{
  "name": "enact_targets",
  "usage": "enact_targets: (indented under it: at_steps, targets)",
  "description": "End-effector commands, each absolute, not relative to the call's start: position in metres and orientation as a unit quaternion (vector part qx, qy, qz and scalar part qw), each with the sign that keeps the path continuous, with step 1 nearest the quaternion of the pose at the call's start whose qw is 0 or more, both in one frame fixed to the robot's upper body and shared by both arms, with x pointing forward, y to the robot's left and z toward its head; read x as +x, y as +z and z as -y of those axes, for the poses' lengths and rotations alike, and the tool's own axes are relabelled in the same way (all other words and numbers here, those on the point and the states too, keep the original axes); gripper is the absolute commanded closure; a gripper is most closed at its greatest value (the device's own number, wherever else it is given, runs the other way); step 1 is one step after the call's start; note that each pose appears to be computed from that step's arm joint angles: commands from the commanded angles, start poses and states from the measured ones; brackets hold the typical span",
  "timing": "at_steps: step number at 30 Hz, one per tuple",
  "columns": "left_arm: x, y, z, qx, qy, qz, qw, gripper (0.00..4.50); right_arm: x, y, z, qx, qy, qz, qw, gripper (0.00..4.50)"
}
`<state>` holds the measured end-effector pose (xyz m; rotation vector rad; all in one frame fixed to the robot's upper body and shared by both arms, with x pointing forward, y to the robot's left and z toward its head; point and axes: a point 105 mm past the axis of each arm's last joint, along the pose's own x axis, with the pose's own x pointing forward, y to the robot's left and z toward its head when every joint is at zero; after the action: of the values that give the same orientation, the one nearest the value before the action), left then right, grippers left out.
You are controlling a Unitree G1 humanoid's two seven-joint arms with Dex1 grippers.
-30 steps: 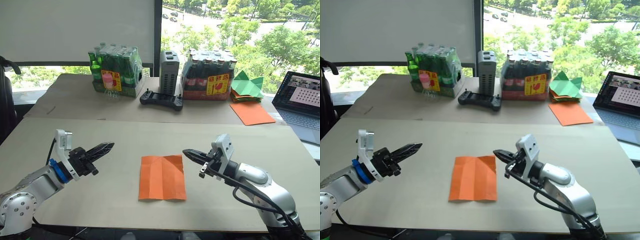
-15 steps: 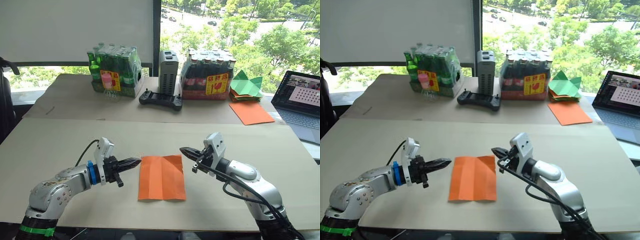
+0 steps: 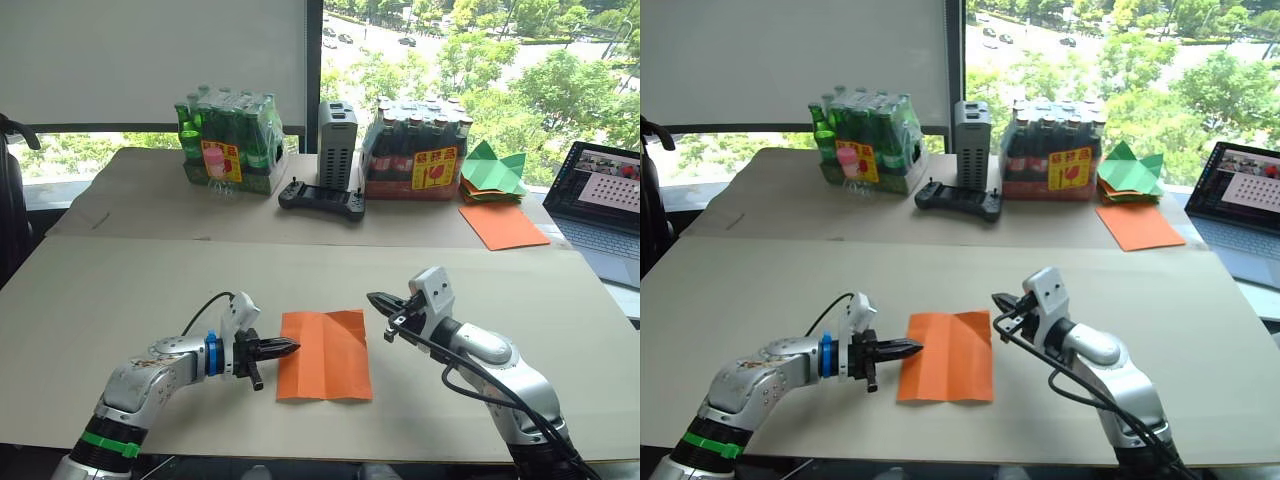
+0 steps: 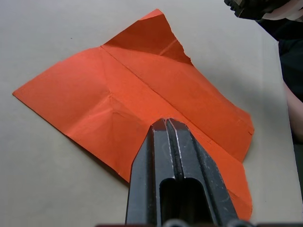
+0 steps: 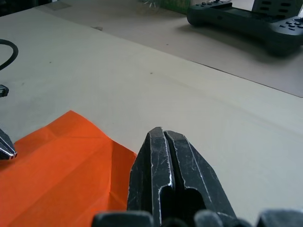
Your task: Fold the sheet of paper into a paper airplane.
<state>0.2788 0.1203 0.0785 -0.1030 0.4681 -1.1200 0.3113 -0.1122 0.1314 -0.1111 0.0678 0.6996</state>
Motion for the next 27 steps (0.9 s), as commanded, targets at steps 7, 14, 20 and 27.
enact_targets:
  at_steps: [7, 14, 20, 27]
  targets:
    - [0.282, 0.059, -0.125, -0.015, -0.530, -0.231, 0.816, 4.50, 0.303, 0.134, 0.119, -0.088, 0.335, -0.026, 0.938, 4.47]
    - [0.283, 0.056, -0.119, -0.006, -0.540, -0.232, 0.809, 4.50, 0.298, 0.113, 0.130, -0.129, 0.326, -0.074, 0.934, 4.47]
    - [0.286, 0.056, -0.118, -0.007, -0.540, -0.232, 0.809, 4.50, 0.289, 0.096, 0.131, -0.139, 0.342, -0.116, 0.922, 4.47]
    - [0.288, 0.057, -0.117, -0.011, -0.535, -0.229, 0.813, 4.50, 0.283, 0.090, 0.121, -0.131, 0.364, -0.125, 0.914, 4.47]
